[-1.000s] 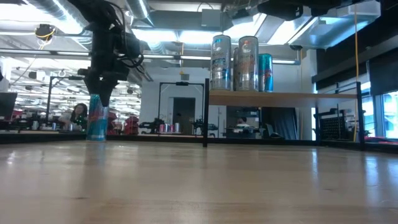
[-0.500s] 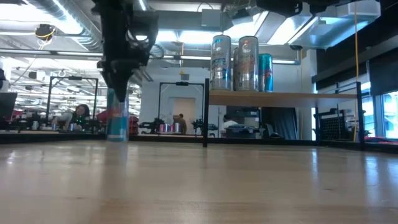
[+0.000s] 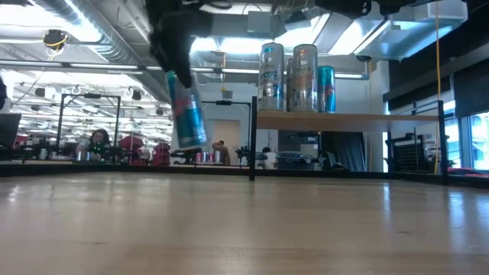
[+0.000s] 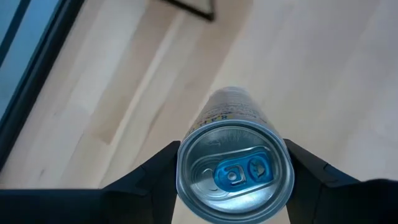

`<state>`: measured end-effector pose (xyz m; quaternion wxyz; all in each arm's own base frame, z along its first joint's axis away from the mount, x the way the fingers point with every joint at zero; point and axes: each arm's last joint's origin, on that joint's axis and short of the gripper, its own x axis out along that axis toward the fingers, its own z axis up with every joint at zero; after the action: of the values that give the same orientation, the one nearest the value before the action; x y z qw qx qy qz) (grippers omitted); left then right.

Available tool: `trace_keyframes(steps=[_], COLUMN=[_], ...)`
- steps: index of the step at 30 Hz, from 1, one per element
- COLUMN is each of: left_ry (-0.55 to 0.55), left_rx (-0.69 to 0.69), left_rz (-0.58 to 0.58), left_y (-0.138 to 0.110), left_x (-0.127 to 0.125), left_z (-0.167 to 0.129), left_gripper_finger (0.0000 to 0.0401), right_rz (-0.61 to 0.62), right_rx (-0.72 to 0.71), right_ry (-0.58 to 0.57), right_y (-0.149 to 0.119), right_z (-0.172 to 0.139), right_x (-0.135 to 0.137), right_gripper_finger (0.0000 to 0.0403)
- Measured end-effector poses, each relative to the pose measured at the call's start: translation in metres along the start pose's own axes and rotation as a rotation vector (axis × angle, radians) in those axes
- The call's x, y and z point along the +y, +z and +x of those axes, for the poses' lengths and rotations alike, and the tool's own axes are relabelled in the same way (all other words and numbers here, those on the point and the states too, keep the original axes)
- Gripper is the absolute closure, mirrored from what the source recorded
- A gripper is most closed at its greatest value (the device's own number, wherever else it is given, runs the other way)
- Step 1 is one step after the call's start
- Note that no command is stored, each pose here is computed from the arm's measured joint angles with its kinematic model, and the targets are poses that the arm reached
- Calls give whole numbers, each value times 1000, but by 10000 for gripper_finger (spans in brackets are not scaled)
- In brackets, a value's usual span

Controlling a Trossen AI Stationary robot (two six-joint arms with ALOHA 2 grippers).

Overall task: Place canned beverage on shelf
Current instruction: Put the blue soda can aligned with the other blue soda can on the shelf

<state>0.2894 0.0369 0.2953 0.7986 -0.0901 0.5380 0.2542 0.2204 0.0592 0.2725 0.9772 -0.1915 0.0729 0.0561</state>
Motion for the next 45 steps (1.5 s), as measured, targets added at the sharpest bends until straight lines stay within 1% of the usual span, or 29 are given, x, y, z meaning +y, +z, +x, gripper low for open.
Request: trace_keyframes(steps=[2, 7, 11, 14, 21, 24, 26, 32, 38, 41, 45], left_ry=[-15, -103, -118, -143, -150, -154, -176, -203, -200, -198, -218], left_rx=[6, 67, 119, 141, 129, 123, 113, 126, 154, 144, 109], left_rz=[37, 129, 202, 245, 269, 272, 260, 262, 286, 320, 333], left_y=[7, 21, 23, 21, 18, 19, 22, 22, 19, 17, 18], left_x=[-10, -37, -56, -65, -73, -73, -72, -71, -80, -85, -91], left_z=[2, 12, 20, 24, 28, 28, 29, 29, 39, 39, 36], left_gripper_finger=[209, 208, 208, 208, 207, 207, 207, 205, 190, 177, 156], right_rz=[0, 0, 3, 4, 6, 4, 2, 2, 4, 4, 4], right_rx=[0, 3, 8, 9, 9, 19, 28, 28, 22, 20, 20], right_ry=[0, 1, 3, 3, 4, 7, 10, 10, 8, 8, 8], right_y=[0, 0, -1, -1, -1, -2, -3, -3, -2, -2, -2], right_z=[0, 0, 0, 0, 0, 0, 0, 0, 0, 0, 0], right_x=[0, 0, 0, 0, 0, 1, 1, 1, 1, 1, 1], right_gripper_finger=[81, 81, 81, 81, 81, 81, 82, 81, 82, 81, 82])
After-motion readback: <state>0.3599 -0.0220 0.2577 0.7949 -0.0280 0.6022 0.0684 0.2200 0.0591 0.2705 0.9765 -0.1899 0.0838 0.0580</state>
